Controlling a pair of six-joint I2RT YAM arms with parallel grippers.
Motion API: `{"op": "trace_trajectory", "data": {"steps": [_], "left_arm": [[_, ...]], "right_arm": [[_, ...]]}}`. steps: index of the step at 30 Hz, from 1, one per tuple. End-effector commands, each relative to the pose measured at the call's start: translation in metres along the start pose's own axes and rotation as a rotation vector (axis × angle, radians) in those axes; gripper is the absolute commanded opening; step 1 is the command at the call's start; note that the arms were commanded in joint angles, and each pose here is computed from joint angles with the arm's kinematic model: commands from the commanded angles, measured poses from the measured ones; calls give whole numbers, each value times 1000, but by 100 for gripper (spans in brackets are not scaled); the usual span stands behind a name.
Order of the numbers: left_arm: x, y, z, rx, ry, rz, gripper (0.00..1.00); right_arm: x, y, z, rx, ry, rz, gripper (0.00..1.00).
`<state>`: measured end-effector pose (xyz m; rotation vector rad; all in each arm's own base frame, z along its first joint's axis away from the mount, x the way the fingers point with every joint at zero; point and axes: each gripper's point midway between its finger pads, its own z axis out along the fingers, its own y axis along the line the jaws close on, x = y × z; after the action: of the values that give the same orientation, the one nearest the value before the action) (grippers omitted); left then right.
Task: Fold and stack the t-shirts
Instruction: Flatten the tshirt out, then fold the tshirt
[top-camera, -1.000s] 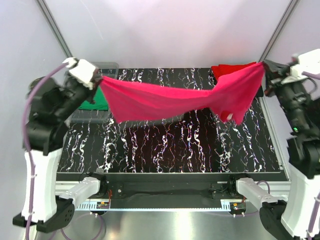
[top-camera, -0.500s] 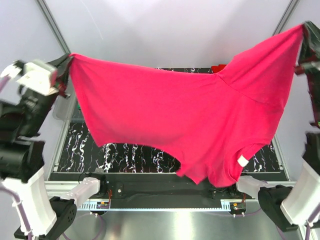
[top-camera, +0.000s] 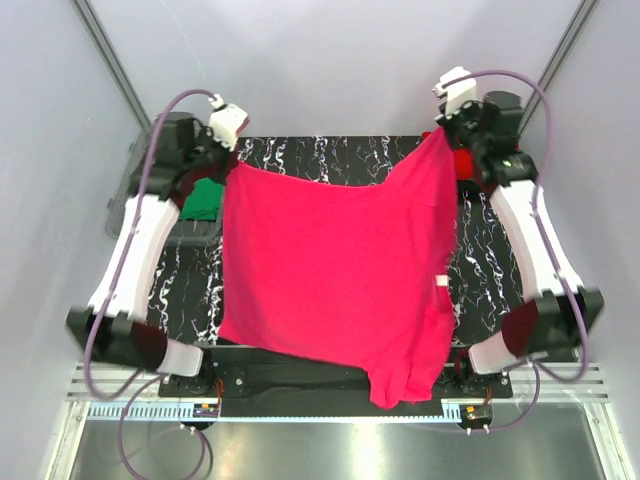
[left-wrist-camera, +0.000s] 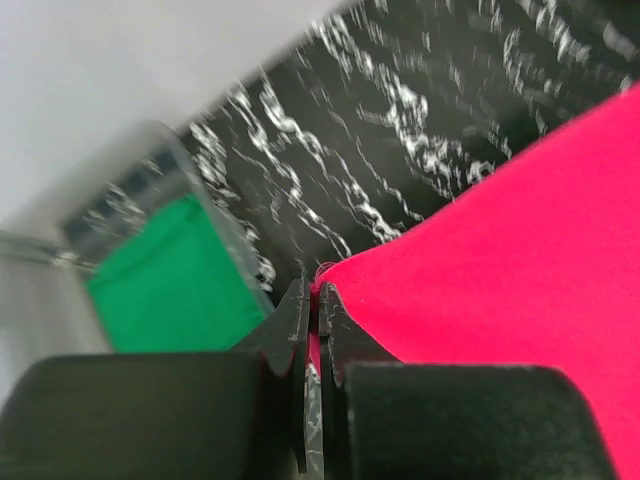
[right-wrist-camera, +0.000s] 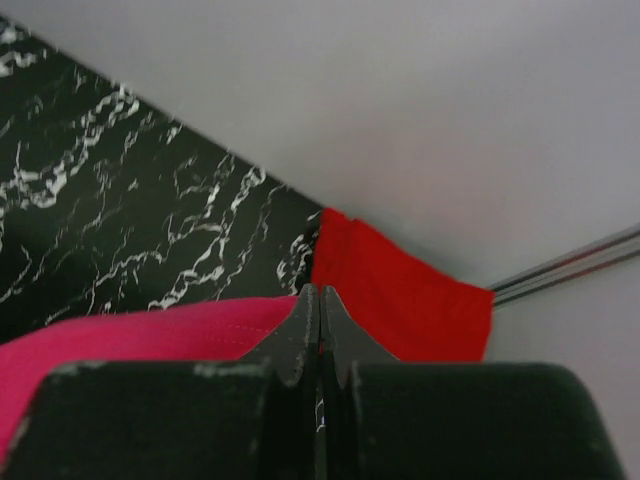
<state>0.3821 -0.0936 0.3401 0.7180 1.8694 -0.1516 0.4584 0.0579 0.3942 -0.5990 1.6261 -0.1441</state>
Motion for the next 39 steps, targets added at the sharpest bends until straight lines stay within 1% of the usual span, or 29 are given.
{"op": "trace_trajectory", "data": {"steps": [1, 2, 3, 4, 5, 6, 7, 8, 9, 10, 11, 12, 13, 14, 20, 24, 25, 26, 27, 28, 29, 30, 31, 32, 34, 35, 39], "left_arm": [[11, 15, 43, -2, 42, -17, 0], [16, 19, 56, -3, 59, -20, 0], [29, 25, 79, -1, 100, -32, 0], [34, 28, 90, 0, 113, -37, 0], [48, 30, 111, 10, 145, -46, 0], [45, 35, 119, 3, 140, -40, 0], [47, 38, 127, -2, 146, -44, 0], [58, 41, 142, 1, 172, -49, 0], [53, 47, 147, -15, 162, -42, 0], [55, 50, 152, -22, 168, -37, 0], [63, 52, 161, -21, 185, -41, 0], [61, 57, 164, -41, 185, -37, 0], [62, 59, 167, -48, 183, -36, 0], [68, 62, 174, -49, 191, -38, 0], [74, 68, 187, -61, 194, -47, 0], [77, 77, 195, -88, 193, -37, 0], [77, 79, 197, -91, 193, -34, 0], [83, 81, 201, -92, 204, -35, 0], [81, 86, 203, -105, 200, -30, 0], [81, 88, 205, -111, 202, -21, 0], [90, 91, 210, -114, 219, -25, 0], [87, 96, 210, -126, 213, -21, 0], [88, 98, 212, -128, 215, -14, 0], [95, 99, 217, -133, 229, -13, 0], [93, 103, 220, -139, 225, -4, 0], [95, 104, 222, -143, 230, -2, 0], [98, 102, 226, -132, 228, -2, 0]], "right_arm": [[-16, -6, 37, 5, -103, -59, 0], [-7, -5, 51, 6, -84, -62, 0], [-10, -10, 62, 14, -93, -72, 0], [15, -2, 89, -9, -44, -72, 0], [23, -3, 101, -5, -28, -76, 0], [14, -10, 111, 12, -49, -83, 0], [35, -5, 134, -3, -13, -77, 0], [37, -7, 143, 6, -10, -77, 0], [29, -14, 150, 22, -30, -80, 0], [45, -8, 166, 10, -4, -78, 0], [50, -8, 173, 16, 3, -78, 0], [48, -10, 177, 24, -1, -76, 0], [62, -5, 187, 15, 20, -71, 0], [68, -5, 192, 18, 30, -67, 0], [97, 8, 214, 10, 74, -21, 0], [98, 10, 223, 11, 68, -28, 0], [104, 11, 228, 13, 77, -29, 0], [105, 11, 230, 16, 78, -37, 0], [100, 5, 232, 32, 67, -40, 0], [109, 5, 237, 36, 80, -43, 0], [111, 4, 239, 45, 85, -47, 0], [102, -2, 241, 67, 67, -40, 0], [111, -1, 247, 70, 81, -24, 0], [92, -9, 248, 83, 44, -6, 0], [106, 0, 256, 60, 81, 12, 0], [98, -7, 256, 83, 67, 22, 0], [116, 1, 256, 62, 114, 25, 0]]}}
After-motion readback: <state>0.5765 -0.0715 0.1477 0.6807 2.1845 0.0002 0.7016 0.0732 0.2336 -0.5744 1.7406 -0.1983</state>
